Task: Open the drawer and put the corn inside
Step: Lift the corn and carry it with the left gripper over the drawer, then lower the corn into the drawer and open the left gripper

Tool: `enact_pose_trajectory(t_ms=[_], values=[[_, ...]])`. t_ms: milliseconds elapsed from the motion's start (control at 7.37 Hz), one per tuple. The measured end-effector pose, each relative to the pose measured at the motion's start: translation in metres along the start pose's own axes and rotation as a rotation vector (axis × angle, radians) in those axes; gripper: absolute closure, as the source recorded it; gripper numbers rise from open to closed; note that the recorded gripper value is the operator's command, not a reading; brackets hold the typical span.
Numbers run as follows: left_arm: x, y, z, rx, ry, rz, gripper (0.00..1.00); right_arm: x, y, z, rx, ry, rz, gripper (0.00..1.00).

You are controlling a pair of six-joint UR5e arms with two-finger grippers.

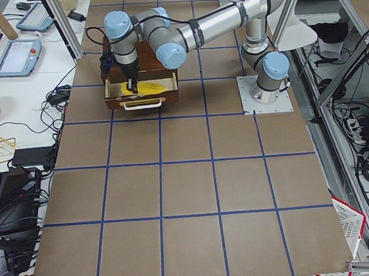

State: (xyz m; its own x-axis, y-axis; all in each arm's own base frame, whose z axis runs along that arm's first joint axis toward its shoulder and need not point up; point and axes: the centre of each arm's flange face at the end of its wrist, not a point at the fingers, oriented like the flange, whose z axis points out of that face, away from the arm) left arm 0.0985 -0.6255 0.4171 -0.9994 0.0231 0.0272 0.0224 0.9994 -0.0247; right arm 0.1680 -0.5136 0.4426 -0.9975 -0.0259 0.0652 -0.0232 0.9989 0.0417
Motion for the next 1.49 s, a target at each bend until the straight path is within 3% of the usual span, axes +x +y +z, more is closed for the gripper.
enact_pose_trajectory(t_ms=[407,679,814,950,1493], values=[[0.029,-0.009,0.018,-0.019,0.016,-0.068,1.0,0.0,0.0,0.0,0.0,0.001,0.0,0.0],[0.029,-0.013,0.034,-0.038,0.023,-0.093,0.77,0.0,0.0,0.0,0.0,0.001,0.0,0.0],[0.029,-0.015,0.043,-0.047,0.026,-0.099,0.5,0.0,0.0,0.0,0.001,0.001,0.0,0.0],[0.03,-0.016,0.049,-0.052,0.027,-0.11,0.03,0.0,0.0,0.0,0.0,0.001,0.0,0.0],[0.033,-0.013,0.051,-0.056,0.027,-0.122,0.0,0.0,0.0,0.0,0.0,0.003,0.0,0.0]])
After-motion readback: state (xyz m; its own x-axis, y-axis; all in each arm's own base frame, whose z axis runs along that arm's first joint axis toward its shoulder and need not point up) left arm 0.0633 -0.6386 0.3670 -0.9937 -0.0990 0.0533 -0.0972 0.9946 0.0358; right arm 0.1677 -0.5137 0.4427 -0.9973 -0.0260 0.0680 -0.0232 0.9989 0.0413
